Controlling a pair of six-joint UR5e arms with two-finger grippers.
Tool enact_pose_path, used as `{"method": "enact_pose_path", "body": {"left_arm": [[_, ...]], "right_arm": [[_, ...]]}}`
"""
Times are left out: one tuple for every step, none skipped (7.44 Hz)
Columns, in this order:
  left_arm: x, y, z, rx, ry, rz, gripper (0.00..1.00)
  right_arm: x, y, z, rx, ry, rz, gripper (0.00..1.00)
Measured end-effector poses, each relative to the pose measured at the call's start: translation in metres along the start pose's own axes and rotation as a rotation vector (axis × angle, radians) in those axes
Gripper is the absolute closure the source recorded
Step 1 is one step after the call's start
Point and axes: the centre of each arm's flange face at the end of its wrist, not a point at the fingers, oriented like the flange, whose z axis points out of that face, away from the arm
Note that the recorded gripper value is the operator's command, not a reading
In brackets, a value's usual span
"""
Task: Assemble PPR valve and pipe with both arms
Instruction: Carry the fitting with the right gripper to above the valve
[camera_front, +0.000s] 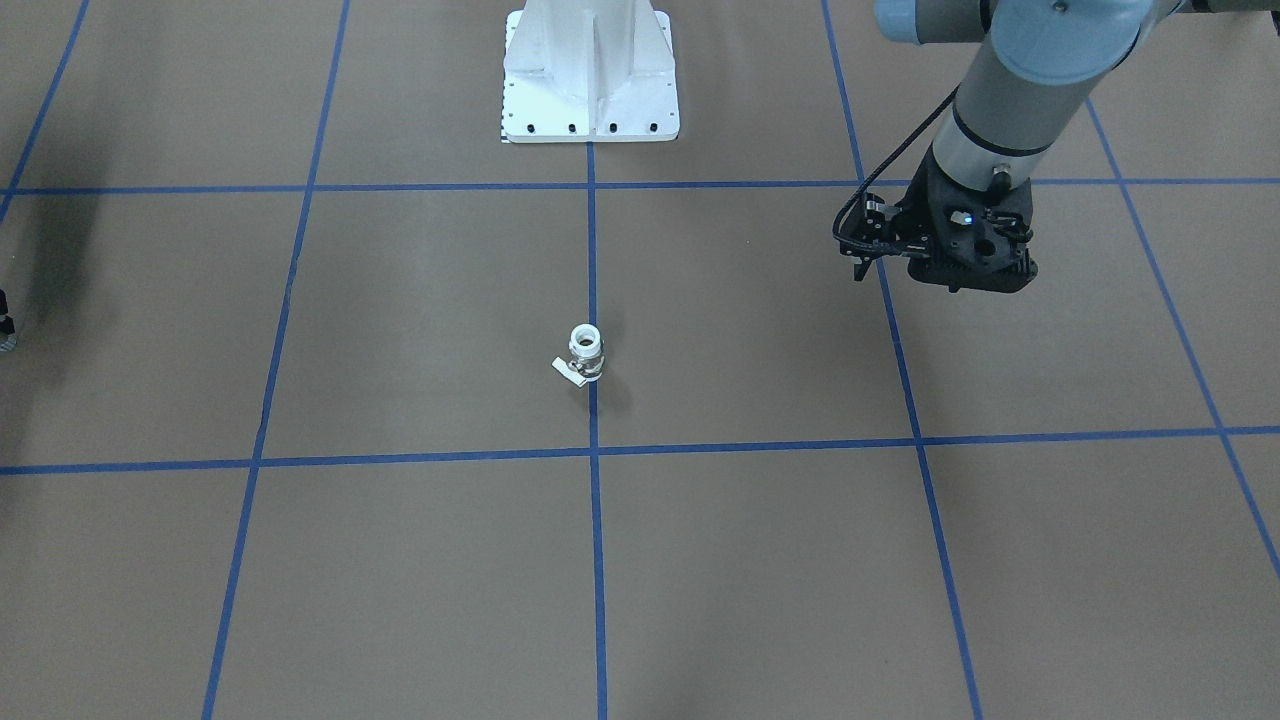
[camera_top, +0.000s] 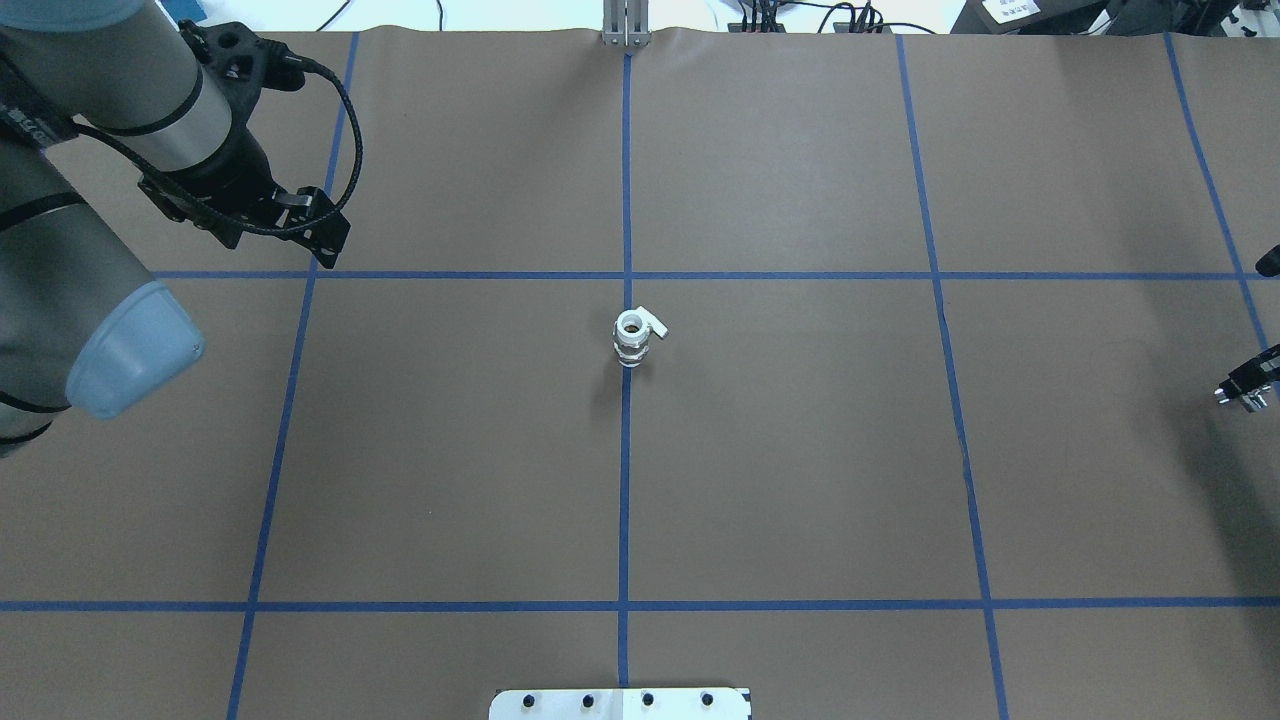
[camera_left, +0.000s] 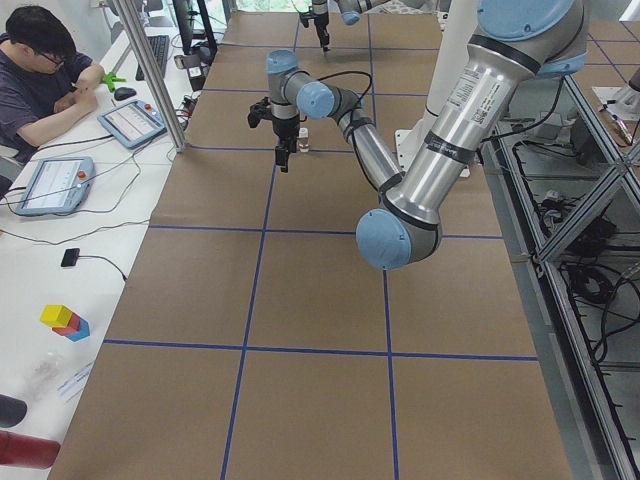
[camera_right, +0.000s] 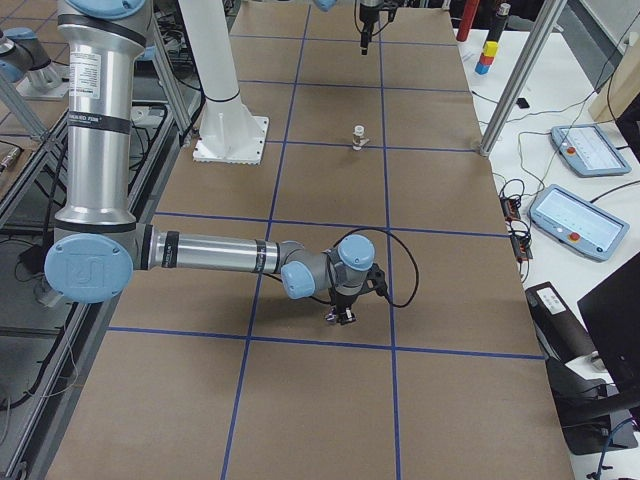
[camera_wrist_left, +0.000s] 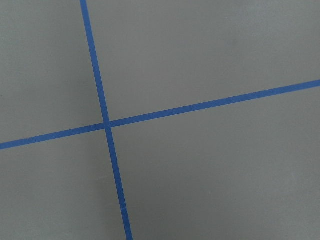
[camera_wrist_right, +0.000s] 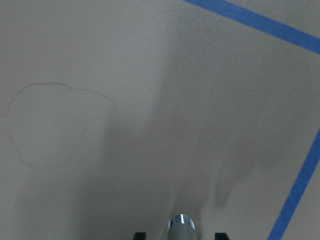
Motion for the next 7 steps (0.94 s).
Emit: {"method": "enact_pose_path", "body": {"left_arm": [[0.000, 0.000, 0.000, 0.000, 0.000, 0.000, 0.00], [0.000, 0.000, 0.000, 0.000, 0.000, 0.000, 0.00], [0.000, 0.000, 0.000, 0.000, 0.000, -0.001, 0.00], [0.000, 0.000, 0.000, 0.000, 0.000, -0.002, 0.00], [-0.001, 0.000, -0.001, 0.001, -0.001, -0.003, 0.00], [-0.002, 0.000, -0.001, 0.001, -0.001, -0.003, 0.00], [-0.002, 0.000, -0.002, 0.003, -0.001, -0.003, 0.00]], "right_arm": [[0.000, 0.000, 0.000, 0.000, 0.002, 0.000, 1.00], [0.000, 0.000, 0.000, 0.001, 0.003, -0.001, 1.00], [-0.001, -0.002, -0.002, 0.006, 0.003, -0.006, 1.00], [-0.005, -0.008, -0.010, 0.023, 0.000, -0.011, 1.00], [-0.012, -0.021, -0.032, 0.040, -0.003, 0.003, 1.00], [-0.031, -0.047, -0.070, 0.041, 0.000, 0.037, 1.00], [-0.065, -0.087, -0.123, 0.024, 0.007, 0.080, 1.00]]}}
